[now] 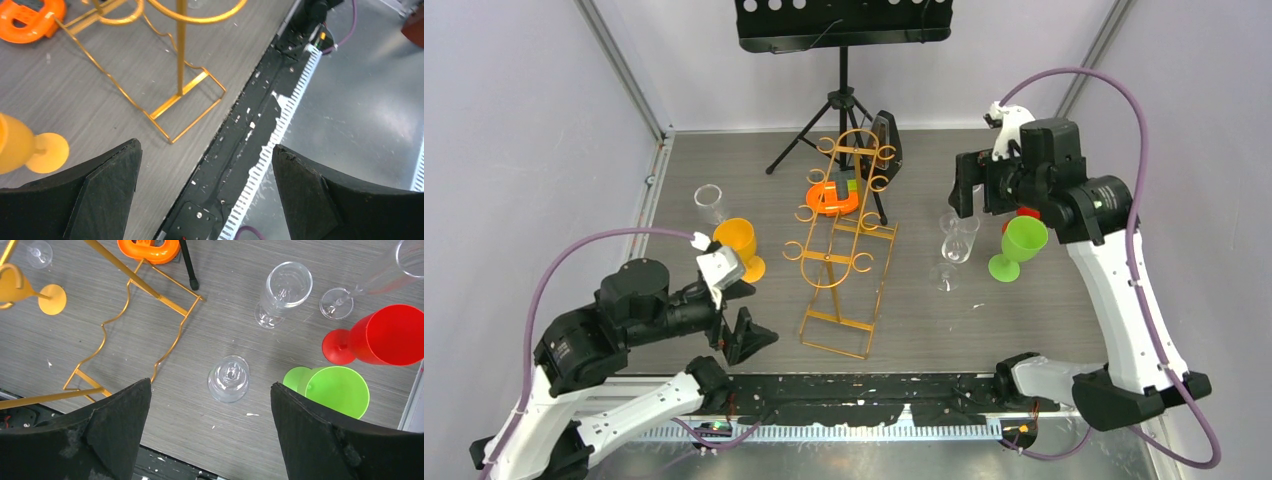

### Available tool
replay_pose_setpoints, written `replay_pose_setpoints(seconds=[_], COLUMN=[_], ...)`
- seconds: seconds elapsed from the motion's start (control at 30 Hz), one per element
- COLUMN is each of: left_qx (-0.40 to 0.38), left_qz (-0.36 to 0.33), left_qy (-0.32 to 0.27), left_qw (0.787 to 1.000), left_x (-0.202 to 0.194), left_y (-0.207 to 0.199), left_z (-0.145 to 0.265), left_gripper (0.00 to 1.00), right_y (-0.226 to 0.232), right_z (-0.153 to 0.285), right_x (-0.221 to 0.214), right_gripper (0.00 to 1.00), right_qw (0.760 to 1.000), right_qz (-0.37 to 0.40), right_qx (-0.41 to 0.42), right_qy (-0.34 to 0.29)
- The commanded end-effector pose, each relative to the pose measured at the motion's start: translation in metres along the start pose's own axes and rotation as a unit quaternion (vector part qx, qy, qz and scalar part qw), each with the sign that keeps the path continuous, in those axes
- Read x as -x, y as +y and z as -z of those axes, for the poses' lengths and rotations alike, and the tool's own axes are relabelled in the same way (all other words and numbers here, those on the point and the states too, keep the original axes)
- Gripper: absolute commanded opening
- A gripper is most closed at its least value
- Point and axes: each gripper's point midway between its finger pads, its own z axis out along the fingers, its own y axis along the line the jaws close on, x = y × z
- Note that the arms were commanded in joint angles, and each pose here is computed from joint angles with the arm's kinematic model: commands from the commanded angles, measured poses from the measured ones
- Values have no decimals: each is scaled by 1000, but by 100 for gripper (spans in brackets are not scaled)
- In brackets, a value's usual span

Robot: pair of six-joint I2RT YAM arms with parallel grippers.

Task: Take the wine glass off the wine glass rack
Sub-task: Reset both arms

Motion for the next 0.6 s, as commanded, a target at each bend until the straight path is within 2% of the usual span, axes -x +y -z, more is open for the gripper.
replay_pose_setpoints(seconds=[0.0,0.27,0.47,0.57], left_qx=[60,196,248,257], left_qz=[18,67,91,99], left_qy=[-51,-83,-96,-104], left_qw=[997,975,960,956], left_x=[32,43,43,43], left_y=[16,59,74,76], left_z=[10,25,37,42], left_gripper=[100,100,100,100], right_y=[0,-5,-2,-13], right_z=[19,40,52,56], right_x=[18,18,17,18], right_gripper=[95,95,95,95], right_qw=[998,991,989,986], right_qz=[-34,-77,-77,-89], right_qx=[-9,-25,-15,-47], right_qy=[-54,-104,-126,-132])
